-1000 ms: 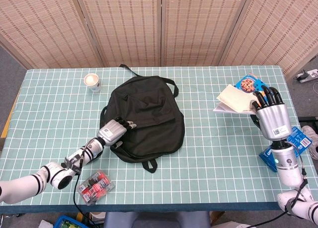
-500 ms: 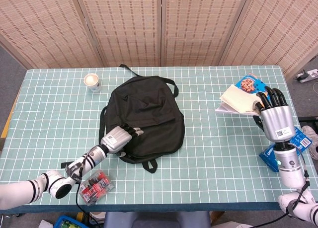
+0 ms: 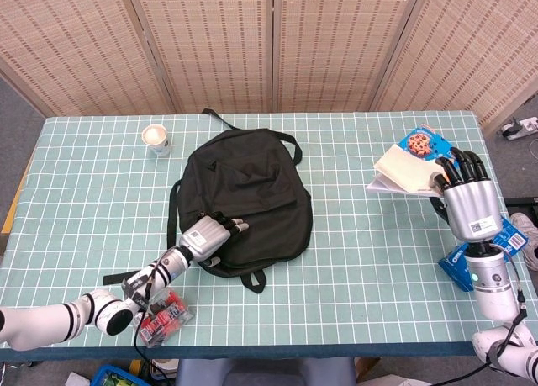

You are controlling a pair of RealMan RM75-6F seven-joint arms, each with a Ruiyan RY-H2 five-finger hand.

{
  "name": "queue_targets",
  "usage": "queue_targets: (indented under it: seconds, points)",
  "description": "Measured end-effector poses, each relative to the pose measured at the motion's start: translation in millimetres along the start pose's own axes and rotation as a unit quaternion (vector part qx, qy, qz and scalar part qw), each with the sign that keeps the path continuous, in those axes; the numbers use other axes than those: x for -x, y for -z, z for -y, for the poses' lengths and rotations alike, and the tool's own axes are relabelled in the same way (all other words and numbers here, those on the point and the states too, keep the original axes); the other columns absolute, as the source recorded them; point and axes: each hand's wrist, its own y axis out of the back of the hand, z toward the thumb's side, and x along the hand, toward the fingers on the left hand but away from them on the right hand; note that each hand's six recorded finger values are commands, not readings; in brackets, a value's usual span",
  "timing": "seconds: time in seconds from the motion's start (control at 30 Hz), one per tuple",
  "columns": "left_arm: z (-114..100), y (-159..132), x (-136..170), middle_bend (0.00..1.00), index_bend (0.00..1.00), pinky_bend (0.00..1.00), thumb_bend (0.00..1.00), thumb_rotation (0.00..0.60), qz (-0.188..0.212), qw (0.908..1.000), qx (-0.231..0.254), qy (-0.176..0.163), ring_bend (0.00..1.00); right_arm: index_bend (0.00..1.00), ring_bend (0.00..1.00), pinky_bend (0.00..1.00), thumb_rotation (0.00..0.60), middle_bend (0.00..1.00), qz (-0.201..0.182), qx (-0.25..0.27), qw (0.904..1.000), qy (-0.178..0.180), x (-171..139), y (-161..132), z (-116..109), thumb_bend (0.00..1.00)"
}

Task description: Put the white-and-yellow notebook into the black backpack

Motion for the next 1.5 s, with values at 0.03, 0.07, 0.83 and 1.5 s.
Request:
queue_targets:
  seconds: [0.03, 0.07, 0.83, 1.5]
  points:
    - [-1, -2, -1, 0.12, 0.08, 0.13, 0.14, 0.600, 0.002, 1.0000, -0.001, 0.001, 0.17, 0.74, 0.18, 0.21, 0.600, 0.35, 0.000, 0.000, 1.0000, 0.000, 0, 0, 0, 0.36]
    - [-1, -4, -2, 0.12, 0.08, 0.13, 0.14, 0.600, 0.003, 1.0000, 0.000, 0.001, 0.17, 0.74, 0.18, 0.21, 0.600, 0.35, 0.000, 0.000, 1.0000, 0.000, 0, 0, -1, 0.37]
    - [-7, -8, -26, 0.11, 0.14, 0.13, 0.14, 0.600, -0.021, 0.9996, -0.006, -0.016, 0.17, 0.74, 0.18, 0.21, 0.600, 0.35, 0.003, 0.004, 1.0000, 0.002, -4, 4, -3, 0.36]
    - [-2, -3, -26, 0.14, 0.41, 0.13, 0.37, 0.600, -0.008, 0.9986, 0.039, -0.036, 0.22, 0.74, 0.18, 0.21, 0.600, 0.35, 0.006, 0.002, 1.0000, 0.003, -3, 3, -3, 0.36]
